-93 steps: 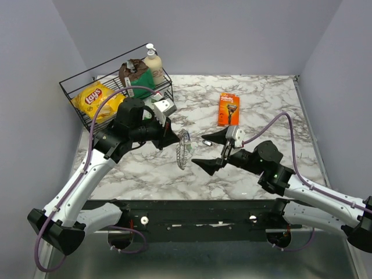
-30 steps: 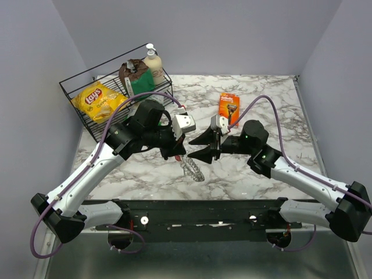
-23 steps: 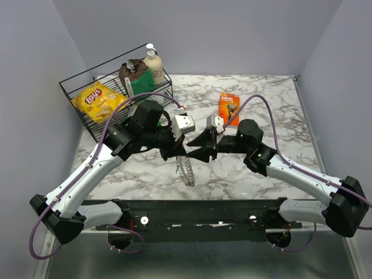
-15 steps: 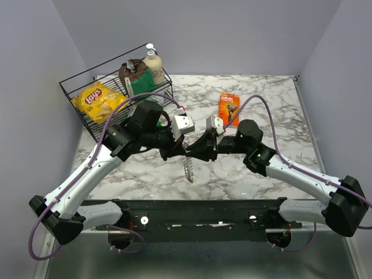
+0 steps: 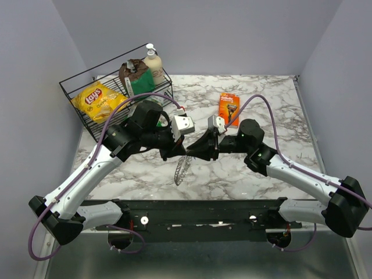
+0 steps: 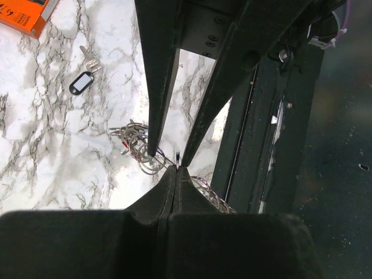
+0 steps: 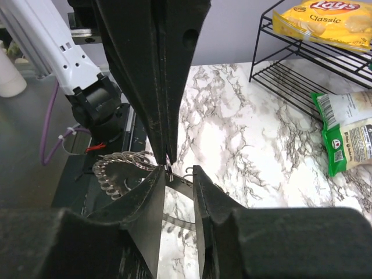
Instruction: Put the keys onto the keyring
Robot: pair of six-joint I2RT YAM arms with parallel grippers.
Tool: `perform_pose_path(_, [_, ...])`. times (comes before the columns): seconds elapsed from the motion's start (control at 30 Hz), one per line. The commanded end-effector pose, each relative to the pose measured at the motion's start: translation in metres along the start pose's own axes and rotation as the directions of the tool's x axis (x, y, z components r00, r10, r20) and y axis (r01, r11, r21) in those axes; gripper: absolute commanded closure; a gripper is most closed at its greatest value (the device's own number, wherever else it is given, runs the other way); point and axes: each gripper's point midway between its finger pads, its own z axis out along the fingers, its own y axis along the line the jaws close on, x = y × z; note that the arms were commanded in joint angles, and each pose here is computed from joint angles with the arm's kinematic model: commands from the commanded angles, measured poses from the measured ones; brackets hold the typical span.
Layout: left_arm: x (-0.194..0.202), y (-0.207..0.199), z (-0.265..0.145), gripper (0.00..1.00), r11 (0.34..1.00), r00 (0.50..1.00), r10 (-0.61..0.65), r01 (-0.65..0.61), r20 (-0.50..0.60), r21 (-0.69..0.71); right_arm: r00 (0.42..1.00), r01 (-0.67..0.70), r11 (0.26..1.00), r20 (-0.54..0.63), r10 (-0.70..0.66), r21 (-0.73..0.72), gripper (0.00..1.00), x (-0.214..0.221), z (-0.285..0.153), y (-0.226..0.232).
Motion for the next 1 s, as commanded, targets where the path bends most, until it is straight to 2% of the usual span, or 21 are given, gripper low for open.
perform_pose_path(0.0, [-0.006, -0.013, -0.005, 1.00, 0.999, 0.999, 0.024, -0.026, 0.032, 0.044, 1.000, 0.024, 1.000, 0.018, -0.025, 0.013, 0.66, -0.004, -0.004, -0.002])
perform_pose_path(0.17, [-0.007, -0.014, -0.004, 1.00, 0.998, 0.999, 0.021, -0.023, 0.034, 0.052, 1.000, 0.019, 1.000, 0.016, -0.019, -0.007, 0.74, -0.003, 0.000, -0.003])
perform_pose_path(0.33, [-0.005, -0.016, -0.002, 1.00, 0.998, 0.999, 0.018, -0.020, 0.030, 0.067, 1.000, -0.010, 1.000, 0.028, 0.010, -0.014, 0.76, -0.005, 0.001, -0.001])
perform_pose_path(0.43, [-0.006, -0.016, -0.002, 1.00, 0.997, 0.999, 0.018, -0.021, 0.034, 0.071, 0.999, -0.014, 1.000, 0.028, 0.015, -0.022, 0.81, -0.005, 0.002, -0.001])
perform_pose_path(0.53, [-0.008, -0.016, -0.002, 1.00, 0.997, 0.999, 0.022, -0.025, 0.036, 0.070, 0.999, -0.024, 0.999, 0.023, 0.025, -0.025, 0.92, -0.003, 0.004, -0.002])
perform_pose_path(0.57, [-0.008, -0.016, -0.002, 1.00, 0.997, 0.999, 0.022, -0.025, 0.036, 0.070, 0.999, -0.024, 0.999, 0.023, 0.025, -0.026, 0.99, -0.003, 0.005, -0.002])
perform_pose_path(0.83, [-0.018, -0.010, -0.008, 1.00, 0.999, 0.996, 0.041, -0.042, 0.075, 0.012, 0.999, -0.032, 0.999, 0.027, 0.033, -0.021, 0.99, -0.001, 0.005, -0.002])
perform_pose_path(0.97, [-0.031, -0.005, -0.014, 0.98, 0.998, 0.988, 0.060, -0.055, 0.141, -0.043, 0.998, -0.016, 1.000, 0.058, 0.016, 0.007, 0.99, -0.011, 0.000, -0.003])
